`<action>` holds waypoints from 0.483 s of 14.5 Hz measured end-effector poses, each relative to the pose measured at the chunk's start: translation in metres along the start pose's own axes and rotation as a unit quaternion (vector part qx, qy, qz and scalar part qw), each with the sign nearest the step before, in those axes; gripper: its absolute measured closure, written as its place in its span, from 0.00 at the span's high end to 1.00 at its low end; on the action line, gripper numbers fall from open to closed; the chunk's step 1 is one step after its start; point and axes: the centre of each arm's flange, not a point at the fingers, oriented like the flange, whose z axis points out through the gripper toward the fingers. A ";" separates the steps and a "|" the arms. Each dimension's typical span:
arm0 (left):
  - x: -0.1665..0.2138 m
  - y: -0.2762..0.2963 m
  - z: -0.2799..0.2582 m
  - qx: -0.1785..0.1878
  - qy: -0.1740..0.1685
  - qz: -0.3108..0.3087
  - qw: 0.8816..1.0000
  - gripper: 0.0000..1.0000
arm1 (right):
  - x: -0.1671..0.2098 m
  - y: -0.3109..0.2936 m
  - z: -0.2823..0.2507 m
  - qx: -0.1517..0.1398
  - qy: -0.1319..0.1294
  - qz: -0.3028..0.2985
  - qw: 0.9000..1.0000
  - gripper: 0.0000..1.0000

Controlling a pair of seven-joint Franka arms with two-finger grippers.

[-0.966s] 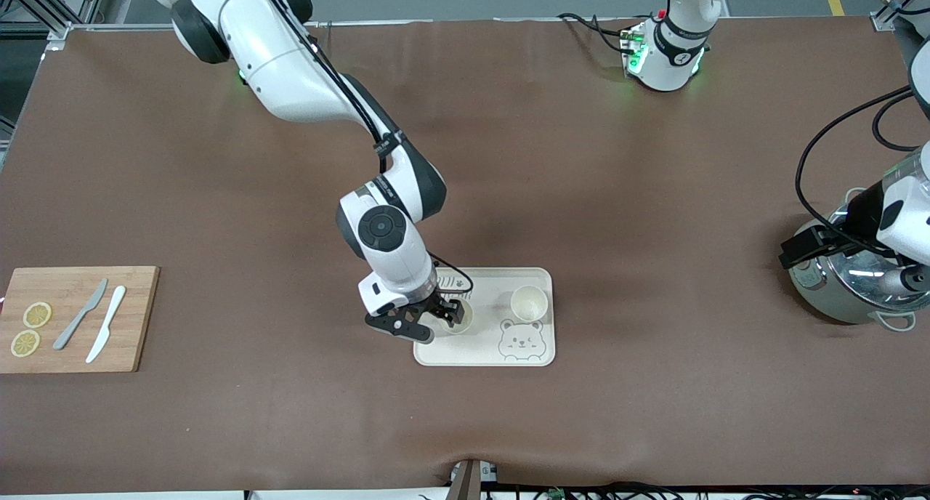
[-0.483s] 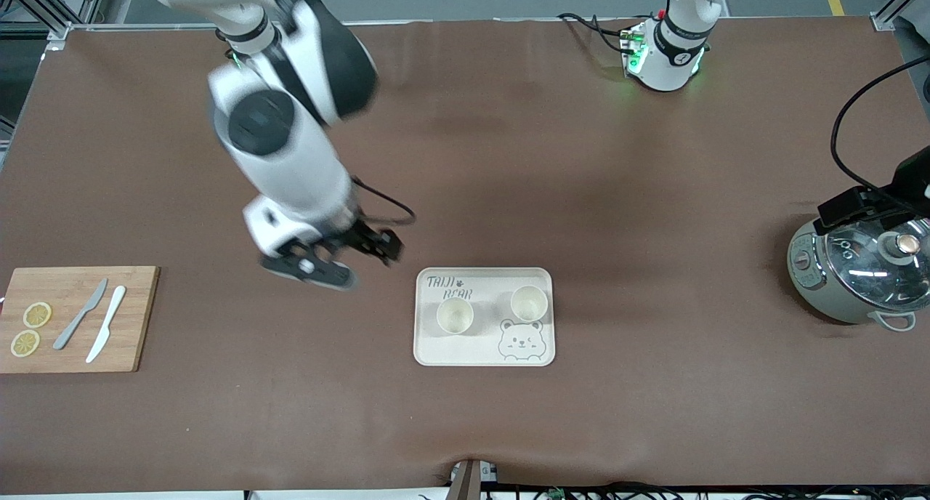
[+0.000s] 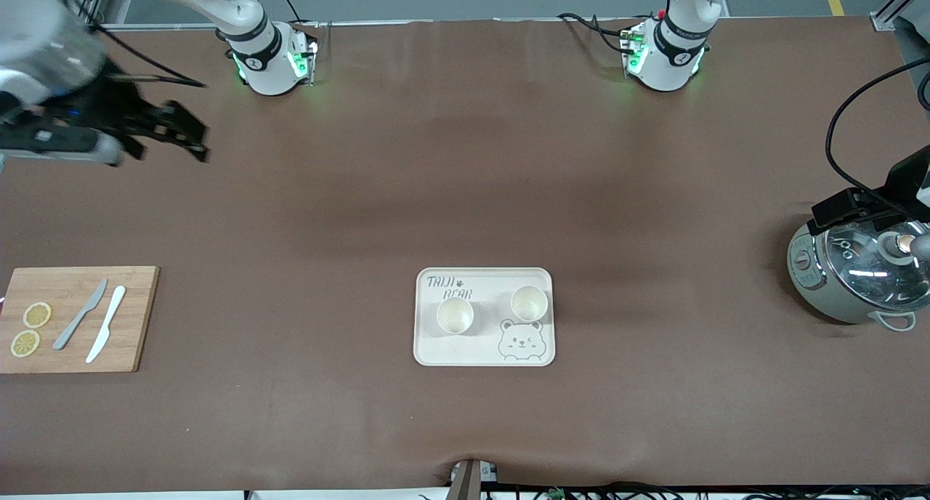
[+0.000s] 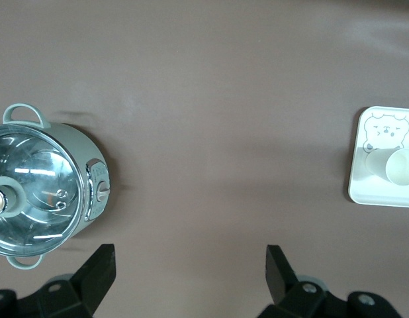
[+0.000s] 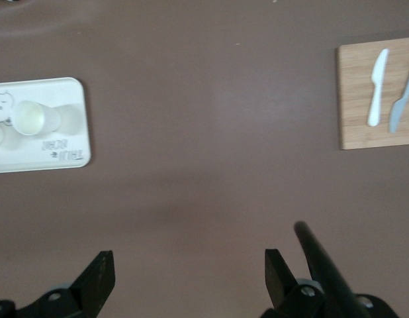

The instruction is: Place white IKEA cup upright on tray with both arms

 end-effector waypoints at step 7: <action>-0.023 -0.008 -0.031 -0.001 -0.006 -0.005 1.000 1.00 | 0.024 0.076 0.029 -0.012 0.005 -0.009 1.000 1.00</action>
